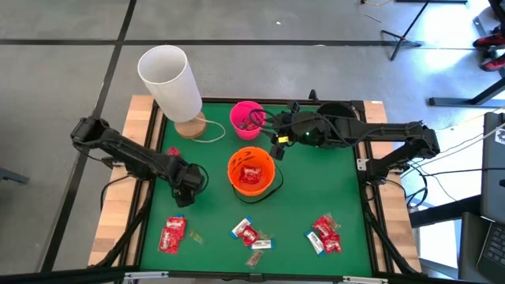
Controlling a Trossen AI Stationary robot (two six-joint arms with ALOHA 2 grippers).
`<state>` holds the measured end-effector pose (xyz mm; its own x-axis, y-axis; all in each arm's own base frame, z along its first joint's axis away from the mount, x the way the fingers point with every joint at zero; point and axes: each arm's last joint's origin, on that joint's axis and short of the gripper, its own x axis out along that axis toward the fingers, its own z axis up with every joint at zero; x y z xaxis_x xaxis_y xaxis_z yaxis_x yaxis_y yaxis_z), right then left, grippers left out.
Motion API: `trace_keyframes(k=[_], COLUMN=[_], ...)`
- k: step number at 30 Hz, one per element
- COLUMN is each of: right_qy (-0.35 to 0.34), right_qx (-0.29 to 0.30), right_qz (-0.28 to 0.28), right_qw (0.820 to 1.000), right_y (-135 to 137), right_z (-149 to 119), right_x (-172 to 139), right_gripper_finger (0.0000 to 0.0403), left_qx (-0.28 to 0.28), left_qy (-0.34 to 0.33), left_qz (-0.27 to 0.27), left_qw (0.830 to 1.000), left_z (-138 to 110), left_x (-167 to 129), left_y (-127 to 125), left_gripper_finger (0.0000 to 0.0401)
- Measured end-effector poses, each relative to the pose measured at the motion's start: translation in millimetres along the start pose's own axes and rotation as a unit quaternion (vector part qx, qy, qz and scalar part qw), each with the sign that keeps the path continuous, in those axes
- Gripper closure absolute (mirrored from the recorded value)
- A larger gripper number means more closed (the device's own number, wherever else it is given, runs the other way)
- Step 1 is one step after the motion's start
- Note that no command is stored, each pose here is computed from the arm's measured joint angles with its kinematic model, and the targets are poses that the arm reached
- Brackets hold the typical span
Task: Sort candy
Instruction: Put the red candy into the orange bucket
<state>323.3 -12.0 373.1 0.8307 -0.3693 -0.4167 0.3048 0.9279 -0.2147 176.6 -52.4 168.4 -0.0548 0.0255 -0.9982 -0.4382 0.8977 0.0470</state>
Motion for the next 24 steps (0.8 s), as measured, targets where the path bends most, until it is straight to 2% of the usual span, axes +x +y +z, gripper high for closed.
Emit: trace_keyframes(k=[3,6,10,13,17,24], right_qy=[-0.002,-0.002,-0.002,-0.001,-0.002,-0.045], right_qx=[0.001,0.001,0.006,0.006,0.006,0.013], right_qz=[0.000,0.001,0.019,0.023,0.025,0.063], right_qw=[1.000,1.000,1.000,1.000,1.000,0.997], right_y=[0.0,0.1,1.2,1.4,1.6,14.7], right_z=[0.4,0.4,0.3,-0.1,0.1,12.9], right_x=[0.1,0.1,0.2,0.2,0.3,-21.0], right_gripper_finger=[0.0237,0.0237,0.0237,0.0237,0.0237,0.0237], left_qx=[-0.011,-0.025,-0.021,-0.008,-0.001,0.013], left_qy=[0.011,0.011,0.027,0.030,0.015,-0.043], left_qz=[0.017,0.059,0.076,0.076,0.074,0.064], left_qw=[1.000,0.998,0.997,0.997,0.997,0.997], left_z=[2.9,5.9,9.4,10.5,13.9,23.7], left_x=[13.8,25.6,34.2,34.4,24.7,-19.2], left_y=[-0.2,1.1,-1.8,-3.5,-8.5,-24.1], left_gripper_finger=[0.0145,0.0145,0.0147,0.0163,0.0222,0.0367])
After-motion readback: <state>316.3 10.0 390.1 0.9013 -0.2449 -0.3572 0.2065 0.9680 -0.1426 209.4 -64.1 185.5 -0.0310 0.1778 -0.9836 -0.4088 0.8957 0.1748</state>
